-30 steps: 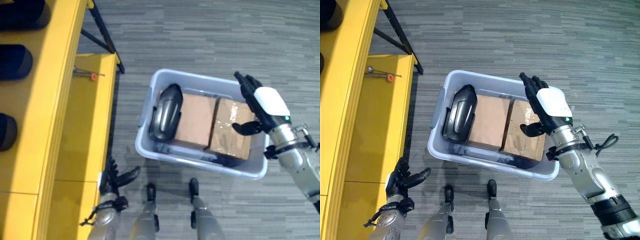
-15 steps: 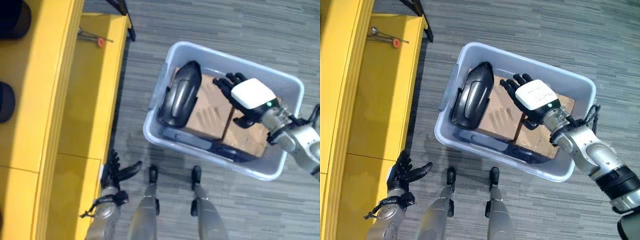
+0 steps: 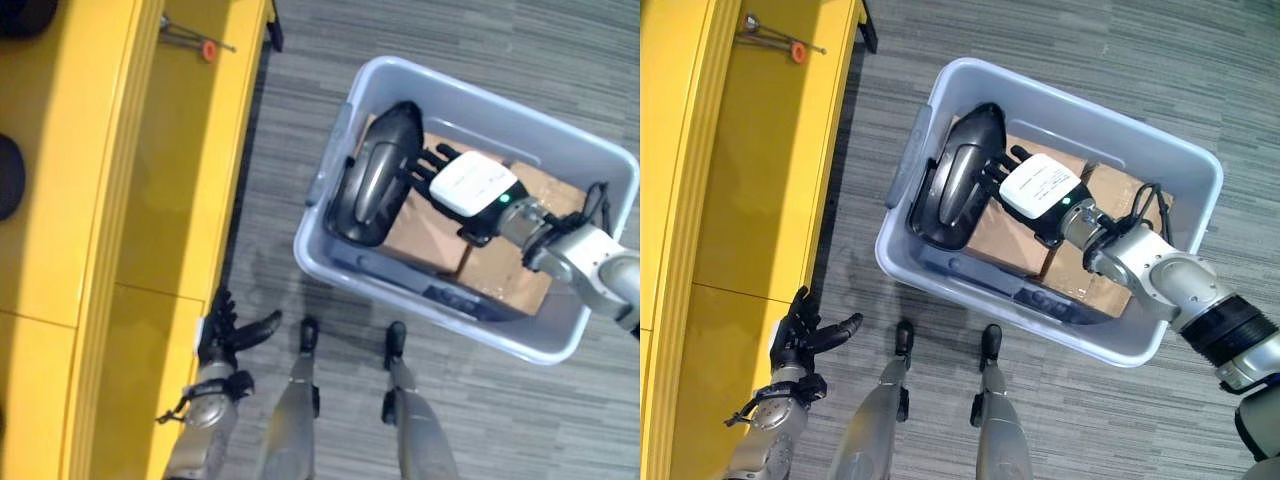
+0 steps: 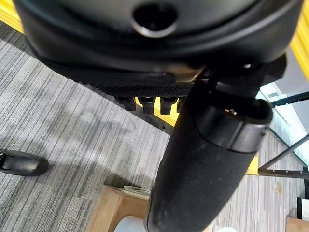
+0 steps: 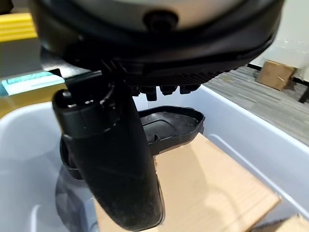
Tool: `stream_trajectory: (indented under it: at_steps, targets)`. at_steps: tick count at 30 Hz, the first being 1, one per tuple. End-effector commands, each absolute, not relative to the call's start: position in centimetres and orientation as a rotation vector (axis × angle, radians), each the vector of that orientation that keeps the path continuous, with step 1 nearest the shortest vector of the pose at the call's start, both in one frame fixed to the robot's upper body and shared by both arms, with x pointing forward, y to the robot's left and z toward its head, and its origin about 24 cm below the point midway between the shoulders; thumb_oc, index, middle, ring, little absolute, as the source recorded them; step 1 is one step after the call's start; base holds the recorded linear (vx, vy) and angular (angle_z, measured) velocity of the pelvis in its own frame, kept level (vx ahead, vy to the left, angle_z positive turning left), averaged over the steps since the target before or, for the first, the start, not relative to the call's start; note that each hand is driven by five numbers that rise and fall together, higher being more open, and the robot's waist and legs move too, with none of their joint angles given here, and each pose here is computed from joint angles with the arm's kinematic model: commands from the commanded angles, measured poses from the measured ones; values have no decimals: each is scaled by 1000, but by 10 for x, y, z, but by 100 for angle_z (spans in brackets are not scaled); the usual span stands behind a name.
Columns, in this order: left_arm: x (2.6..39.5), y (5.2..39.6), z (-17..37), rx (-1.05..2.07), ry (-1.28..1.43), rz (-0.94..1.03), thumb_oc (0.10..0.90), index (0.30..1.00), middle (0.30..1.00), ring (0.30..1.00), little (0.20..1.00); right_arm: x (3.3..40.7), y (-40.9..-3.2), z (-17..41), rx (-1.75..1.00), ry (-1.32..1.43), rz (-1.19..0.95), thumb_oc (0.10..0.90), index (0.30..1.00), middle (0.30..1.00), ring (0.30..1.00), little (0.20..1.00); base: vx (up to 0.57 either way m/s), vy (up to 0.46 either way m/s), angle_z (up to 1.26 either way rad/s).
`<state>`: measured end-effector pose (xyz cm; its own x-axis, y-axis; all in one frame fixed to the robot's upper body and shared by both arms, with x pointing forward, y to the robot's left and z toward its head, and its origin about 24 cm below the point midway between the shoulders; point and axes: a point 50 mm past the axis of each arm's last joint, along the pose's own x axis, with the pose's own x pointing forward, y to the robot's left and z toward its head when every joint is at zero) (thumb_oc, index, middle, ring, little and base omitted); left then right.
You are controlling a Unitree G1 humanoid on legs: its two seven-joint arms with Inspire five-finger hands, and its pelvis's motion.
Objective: Move parts from the plastic box to the shelf.
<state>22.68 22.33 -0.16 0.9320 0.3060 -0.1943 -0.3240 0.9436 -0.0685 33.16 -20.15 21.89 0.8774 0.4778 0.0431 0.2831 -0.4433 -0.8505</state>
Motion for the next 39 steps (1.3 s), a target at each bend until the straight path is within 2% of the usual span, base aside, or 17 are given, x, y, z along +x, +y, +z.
stream_trajectory:
  at_steps: [1, 39]
  targets:
    - [224, 235, 20, -60, 55, 351, 900, 1000, 1000, 1000, 1000, 329, -196, 276, -2102, -726, 51, 900, 1000, 1000, 1000, 1000, 0, 0, 0]
    - [231, 235, 39, -80, -40, 393, 900, 1000, 1000, 1000, 1000, 342, -182, 296, -2134, -788, -55, 900, 1000, 1000, 1000, 1000, 4, -2, 1]
